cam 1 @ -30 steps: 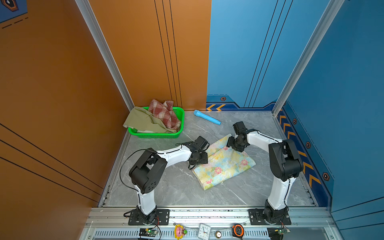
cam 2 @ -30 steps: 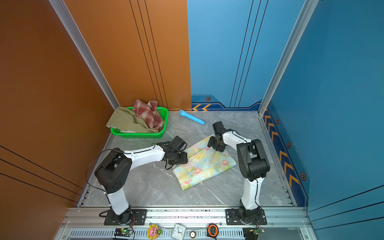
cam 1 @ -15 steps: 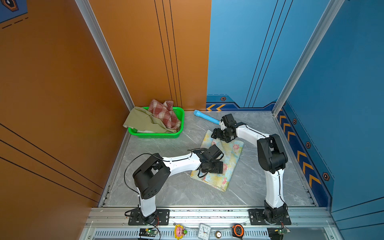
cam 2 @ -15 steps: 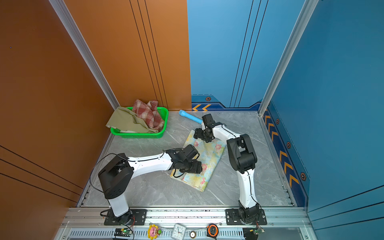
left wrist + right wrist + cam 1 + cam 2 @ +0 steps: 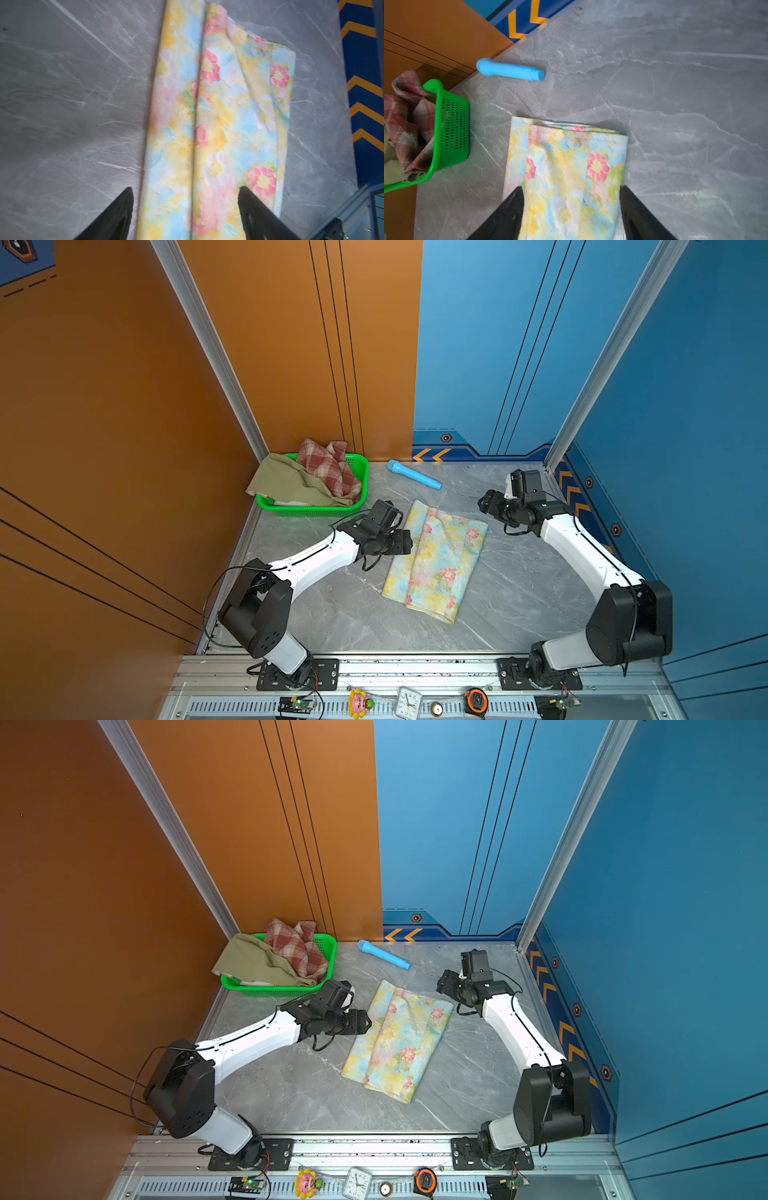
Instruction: Fold and stack the skirts
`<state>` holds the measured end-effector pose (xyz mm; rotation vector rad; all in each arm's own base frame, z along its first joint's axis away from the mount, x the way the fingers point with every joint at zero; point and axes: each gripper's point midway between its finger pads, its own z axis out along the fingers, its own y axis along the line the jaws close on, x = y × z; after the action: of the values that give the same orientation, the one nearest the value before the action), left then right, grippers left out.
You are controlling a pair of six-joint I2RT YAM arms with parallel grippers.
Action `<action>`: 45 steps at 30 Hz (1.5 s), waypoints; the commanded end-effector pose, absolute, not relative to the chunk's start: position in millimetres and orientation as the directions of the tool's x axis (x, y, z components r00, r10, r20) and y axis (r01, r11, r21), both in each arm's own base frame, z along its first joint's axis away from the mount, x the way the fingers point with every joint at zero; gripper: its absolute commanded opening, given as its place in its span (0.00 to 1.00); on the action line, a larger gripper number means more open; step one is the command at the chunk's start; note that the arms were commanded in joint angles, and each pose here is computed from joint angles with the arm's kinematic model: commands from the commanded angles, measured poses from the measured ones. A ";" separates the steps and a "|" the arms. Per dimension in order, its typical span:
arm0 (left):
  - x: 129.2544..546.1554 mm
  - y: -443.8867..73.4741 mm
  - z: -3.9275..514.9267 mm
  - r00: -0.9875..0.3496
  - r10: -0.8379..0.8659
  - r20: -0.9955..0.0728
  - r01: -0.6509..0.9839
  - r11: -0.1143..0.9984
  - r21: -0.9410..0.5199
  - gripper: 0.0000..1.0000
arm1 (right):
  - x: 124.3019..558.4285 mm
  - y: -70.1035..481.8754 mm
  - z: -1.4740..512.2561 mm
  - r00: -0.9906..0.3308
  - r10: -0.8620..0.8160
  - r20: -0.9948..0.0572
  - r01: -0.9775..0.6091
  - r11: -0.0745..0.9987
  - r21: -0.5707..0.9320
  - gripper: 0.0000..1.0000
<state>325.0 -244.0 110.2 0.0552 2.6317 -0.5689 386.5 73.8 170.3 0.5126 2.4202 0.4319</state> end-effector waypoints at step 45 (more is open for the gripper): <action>213.7 -359.9 93.9 -0.909 0.240 -0.342 0.393 0.767 -0.507 0.80 | 434.7 93.4 163.2 -0.818 0.289 -0.497 0.116 0.930 0.350 0.81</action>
<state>209.6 -379.6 76.0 0.4816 2.7277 -0.8421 462.4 118.6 151.6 0.2596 2.5108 0.5267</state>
